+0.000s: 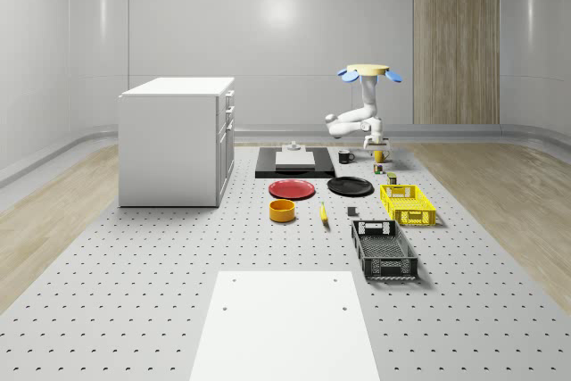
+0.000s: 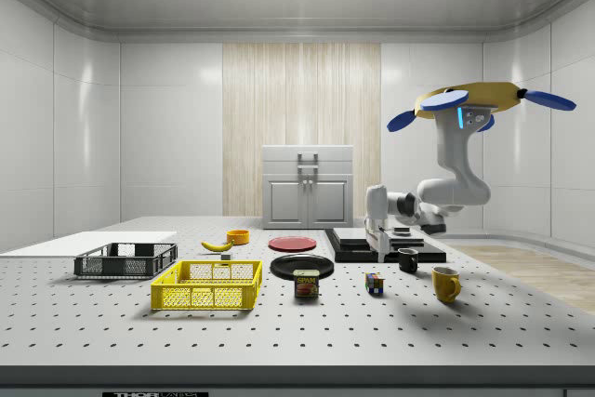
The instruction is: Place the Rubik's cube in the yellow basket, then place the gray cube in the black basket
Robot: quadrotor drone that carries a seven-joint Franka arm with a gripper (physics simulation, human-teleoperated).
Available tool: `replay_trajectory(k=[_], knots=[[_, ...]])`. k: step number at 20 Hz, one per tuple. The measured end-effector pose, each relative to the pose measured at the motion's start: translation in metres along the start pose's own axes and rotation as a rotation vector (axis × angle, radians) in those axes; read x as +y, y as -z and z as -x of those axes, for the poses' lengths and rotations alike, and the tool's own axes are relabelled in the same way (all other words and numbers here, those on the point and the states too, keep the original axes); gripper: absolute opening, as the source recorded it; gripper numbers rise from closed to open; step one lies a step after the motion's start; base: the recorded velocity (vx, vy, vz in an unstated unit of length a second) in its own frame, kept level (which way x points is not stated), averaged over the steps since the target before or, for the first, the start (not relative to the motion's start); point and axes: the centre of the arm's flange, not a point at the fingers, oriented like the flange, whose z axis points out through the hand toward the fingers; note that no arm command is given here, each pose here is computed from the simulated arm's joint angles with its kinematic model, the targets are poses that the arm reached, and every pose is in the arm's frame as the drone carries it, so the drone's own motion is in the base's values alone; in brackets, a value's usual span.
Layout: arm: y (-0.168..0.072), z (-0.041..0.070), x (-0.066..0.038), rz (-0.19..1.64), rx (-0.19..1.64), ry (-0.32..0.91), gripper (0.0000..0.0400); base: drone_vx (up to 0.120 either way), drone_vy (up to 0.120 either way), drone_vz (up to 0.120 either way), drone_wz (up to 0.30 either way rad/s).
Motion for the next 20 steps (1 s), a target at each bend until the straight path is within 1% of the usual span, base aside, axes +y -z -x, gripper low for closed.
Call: replay_trajectory(k=[1, 9, 12, 20], knots=[[0.0, 0.0, 0.0, 0.0, 0.0, 0.0, 0.04, 0.08, 0.0, -0.12, 0.0], [0.0, 0.0, 0.0, 0.0, 0.0, 0.0, 0.04, 0.0, 0.0, -0.12, 0.0], [-0.003, 0.0, 0.0, 0.0, 0.0, 0.0, 0.04, 0.0, 0.0, 0.0, 0.0], [-0.024, 0.0, 0.0, 0.0, 0.0, 0.0, 0.04, 0.0, 0.0, 0.0, 0.0]])
